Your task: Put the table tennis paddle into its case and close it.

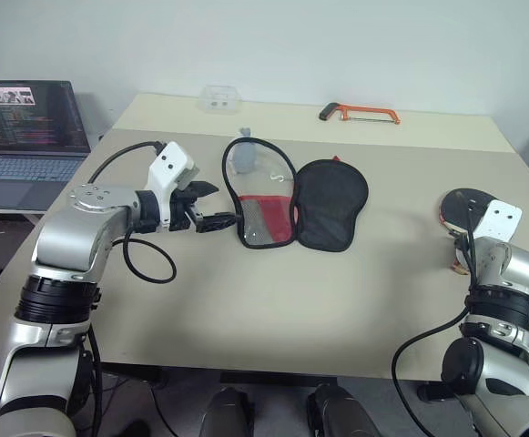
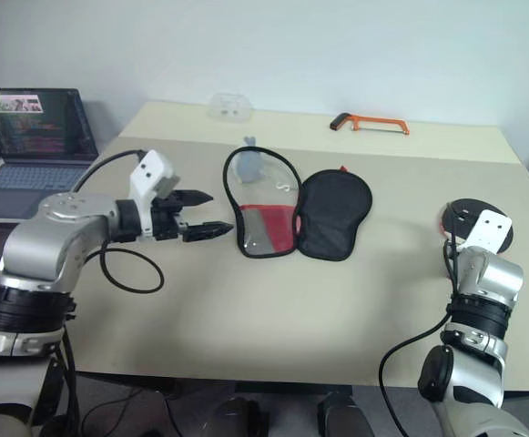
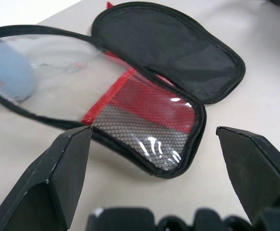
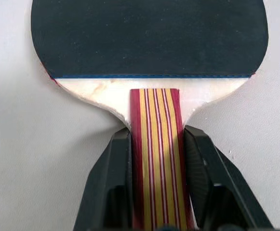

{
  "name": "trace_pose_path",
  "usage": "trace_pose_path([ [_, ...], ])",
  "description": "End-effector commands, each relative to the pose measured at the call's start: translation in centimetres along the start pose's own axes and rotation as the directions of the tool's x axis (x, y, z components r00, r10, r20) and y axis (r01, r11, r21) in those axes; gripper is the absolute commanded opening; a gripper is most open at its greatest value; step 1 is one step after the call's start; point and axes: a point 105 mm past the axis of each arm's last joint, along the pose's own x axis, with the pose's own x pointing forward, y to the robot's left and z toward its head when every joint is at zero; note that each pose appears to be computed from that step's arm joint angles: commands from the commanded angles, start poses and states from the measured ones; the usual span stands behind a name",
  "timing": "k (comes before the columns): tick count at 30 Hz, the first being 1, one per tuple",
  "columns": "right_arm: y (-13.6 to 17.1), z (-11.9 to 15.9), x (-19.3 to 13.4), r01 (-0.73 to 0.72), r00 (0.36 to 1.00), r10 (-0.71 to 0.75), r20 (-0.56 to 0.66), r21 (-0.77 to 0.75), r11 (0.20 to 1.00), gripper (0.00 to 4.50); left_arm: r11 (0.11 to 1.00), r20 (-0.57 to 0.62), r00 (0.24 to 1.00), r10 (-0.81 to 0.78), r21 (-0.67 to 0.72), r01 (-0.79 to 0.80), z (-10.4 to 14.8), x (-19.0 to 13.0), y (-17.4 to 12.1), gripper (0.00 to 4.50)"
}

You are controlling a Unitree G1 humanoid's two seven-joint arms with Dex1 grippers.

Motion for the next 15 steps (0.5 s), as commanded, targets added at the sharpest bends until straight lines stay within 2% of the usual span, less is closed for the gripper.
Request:
trace_pose_path([
  [1, -1.5, -0.4, 0.1, 0.064, 0.998, -0.063, -0.011, 0.022, 0.998, 1.09, 0.999, 0.040, 0.999, 0.026, 0.045, -0.028, 1.4, -0.9, 0.3, 4.50],
  [5, 0.0, 3.1, -2.4, 0.035, 0.995, -0.041, 0.088, 0.068, 0.997, 1.09, 0.998, 0.034, 0.999, 0.038, 0.041, -0.040, 1.2, -1.2, 0.7, 4.50],
  [6, 1.3, 4.4, -3.6, 0.006, 0.991, -0.014, 0.132, 0.058, 0.998, 1.09, 0.998, 0.032, 0.999, 0.042, 0.040, -0.043, 1.1, -1.2, 0.7, 4.50],
  [9, 8.2, 8.1, -9.6, -0.178, 0.954, 0.160, 0.252, 0.050, 0.983, 1.09, 0.998, 0.026, 0.999, 0.048, 0.039, -0.049, 1.0, -1.3, 1.0, 4.50],
  [15, 16.7, 7.8, -15.6, -0.410, 0.888, 0.390, 0.245, 0.037, 0.911, 1.09, 0.998, 0.025, 0.999, 0.043, 0.038, -0.044, 1.0, -0.7, 0.9, 4.50],
])
